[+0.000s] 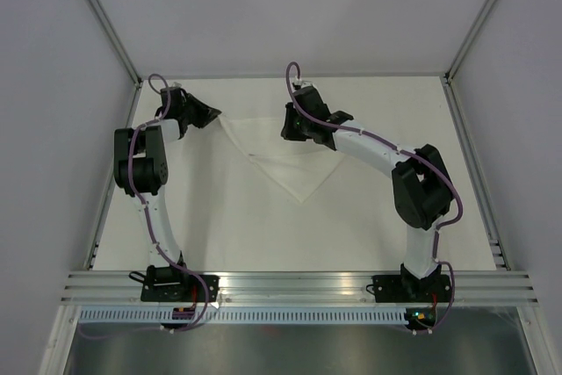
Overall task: Fold the napkin, place the utensils inside, and roll it up
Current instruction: Fold the napkin at the center of the board.
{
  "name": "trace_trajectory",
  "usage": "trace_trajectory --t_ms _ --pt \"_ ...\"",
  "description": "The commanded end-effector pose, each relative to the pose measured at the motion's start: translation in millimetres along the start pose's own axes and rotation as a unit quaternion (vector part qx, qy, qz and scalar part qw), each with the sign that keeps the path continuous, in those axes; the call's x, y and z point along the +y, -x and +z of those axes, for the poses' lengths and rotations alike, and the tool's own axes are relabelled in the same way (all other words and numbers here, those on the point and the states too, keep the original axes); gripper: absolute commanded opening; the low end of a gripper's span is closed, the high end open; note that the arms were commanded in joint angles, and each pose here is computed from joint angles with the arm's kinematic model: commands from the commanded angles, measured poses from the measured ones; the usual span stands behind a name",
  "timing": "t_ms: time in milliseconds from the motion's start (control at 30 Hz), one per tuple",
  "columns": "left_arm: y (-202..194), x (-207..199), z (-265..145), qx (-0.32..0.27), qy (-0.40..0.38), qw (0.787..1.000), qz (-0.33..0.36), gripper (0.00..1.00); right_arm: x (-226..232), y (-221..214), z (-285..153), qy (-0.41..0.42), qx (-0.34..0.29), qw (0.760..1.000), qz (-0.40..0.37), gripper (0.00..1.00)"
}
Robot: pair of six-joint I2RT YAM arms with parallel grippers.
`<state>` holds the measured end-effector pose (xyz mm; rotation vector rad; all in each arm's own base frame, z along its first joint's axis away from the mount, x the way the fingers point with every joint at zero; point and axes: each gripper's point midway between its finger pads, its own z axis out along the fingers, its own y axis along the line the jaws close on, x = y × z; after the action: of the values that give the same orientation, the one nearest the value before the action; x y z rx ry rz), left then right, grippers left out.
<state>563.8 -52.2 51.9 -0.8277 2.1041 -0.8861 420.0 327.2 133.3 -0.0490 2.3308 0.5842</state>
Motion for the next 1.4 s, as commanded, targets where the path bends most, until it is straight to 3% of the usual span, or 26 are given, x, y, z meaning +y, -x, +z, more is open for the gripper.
trace_trajectory --t_ms 0,33,367,500,767,967,1367 --pt "1 -35 -7 0.007 -0.097 0.994 0.041 0.06 10 25 -17 0.021 -0.034 0.999 0.004 0.22" --pt "-2 -37 -8 0.011 -0.106 0.993 0.041 0.02 10 25 -17 0.021 -0.034 0.999 0.004 0.22" --pt "-52 -78 -48 0.045 -0.241 0.965 0.089 0.02 6 35 -19 0.015 -0.041 0.999 0.010 0.22" --pt "-89 -104 -63 0.072 -0.273 0.951 0.123 0.02 -1 40 -24 -0.003 -0.046 0.999 0.005 0.22" --pt "-154 -137 -95 0.111 -0.309 0.927 0.179 0.02 -9 48 -39 -0.020 -0.061 0.998 0.003 0.22" --pt "-216 -138 -107 0.161 -0.321 0.913 0.193 0.02 -13 49 -44 -0.029 -0.062 0.998 -0.002 0.22" --pt "-272 -140 -130 0.211 -0.338 0.893 0.211 0.02 -17 48 -54 -0.038 -0.062 0.997 -0.002 0.22"
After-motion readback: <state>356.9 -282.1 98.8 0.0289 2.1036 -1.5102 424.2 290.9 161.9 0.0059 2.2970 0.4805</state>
